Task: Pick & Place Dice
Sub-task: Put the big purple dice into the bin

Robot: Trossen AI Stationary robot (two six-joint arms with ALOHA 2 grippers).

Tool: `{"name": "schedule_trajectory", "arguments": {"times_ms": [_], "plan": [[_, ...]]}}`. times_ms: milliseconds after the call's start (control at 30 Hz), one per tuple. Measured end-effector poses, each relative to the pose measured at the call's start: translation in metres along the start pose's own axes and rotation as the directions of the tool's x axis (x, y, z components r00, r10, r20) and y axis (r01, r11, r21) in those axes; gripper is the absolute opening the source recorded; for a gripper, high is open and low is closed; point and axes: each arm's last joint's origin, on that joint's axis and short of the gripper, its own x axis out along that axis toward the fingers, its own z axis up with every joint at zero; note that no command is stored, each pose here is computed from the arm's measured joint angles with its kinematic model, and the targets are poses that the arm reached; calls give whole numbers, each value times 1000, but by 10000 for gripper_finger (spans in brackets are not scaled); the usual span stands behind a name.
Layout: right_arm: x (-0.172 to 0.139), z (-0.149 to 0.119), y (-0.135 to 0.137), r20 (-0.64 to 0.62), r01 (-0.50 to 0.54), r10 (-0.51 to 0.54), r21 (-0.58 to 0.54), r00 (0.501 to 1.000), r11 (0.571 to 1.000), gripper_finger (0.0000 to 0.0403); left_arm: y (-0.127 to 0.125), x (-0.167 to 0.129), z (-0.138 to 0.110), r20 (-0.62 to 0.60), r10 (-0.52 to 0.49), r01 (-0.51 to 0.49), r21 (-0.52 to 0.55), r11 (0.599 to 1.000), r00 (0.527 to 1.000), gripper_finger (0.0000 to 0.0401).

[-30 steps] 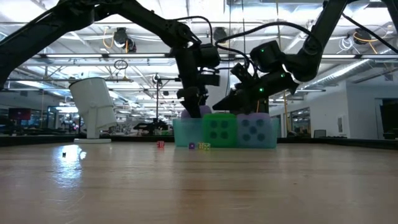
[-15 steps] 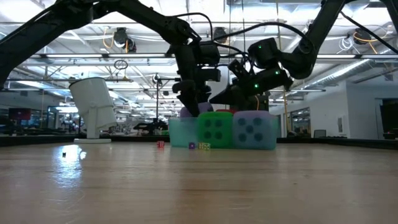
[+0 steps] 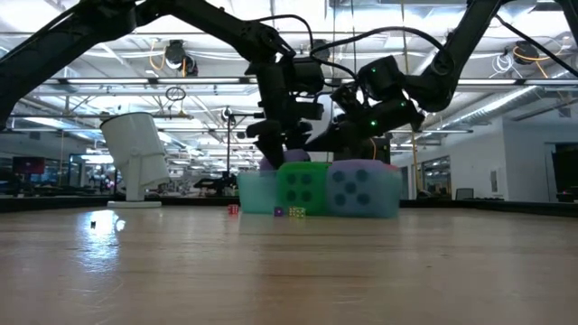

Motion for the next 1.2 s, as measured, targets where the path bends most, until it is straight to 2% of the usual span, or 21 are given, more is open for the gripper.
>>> {"name": "schedule_trajectory", "arguments": {"times_ms": [200,467,800,1200], "plan": [[0,-1,2,-4,-41,41,14,999,999,0,-2,-6,5,-11,34,-34,31,999,999,397],[0,-3,3,-18,-58,58,18,998,998,0,-4,-6,6,-11,25,-25,36,999,1000,397],[0,-6,6,-27,-105,105,7,994,994,0,-7,-7,5,23,-35,34,45,998,999,397],[-2,-3,10,-25,-161,162,44,986,986,0,-11,-11,5,56,-102,98,73,993,993,397]]}}
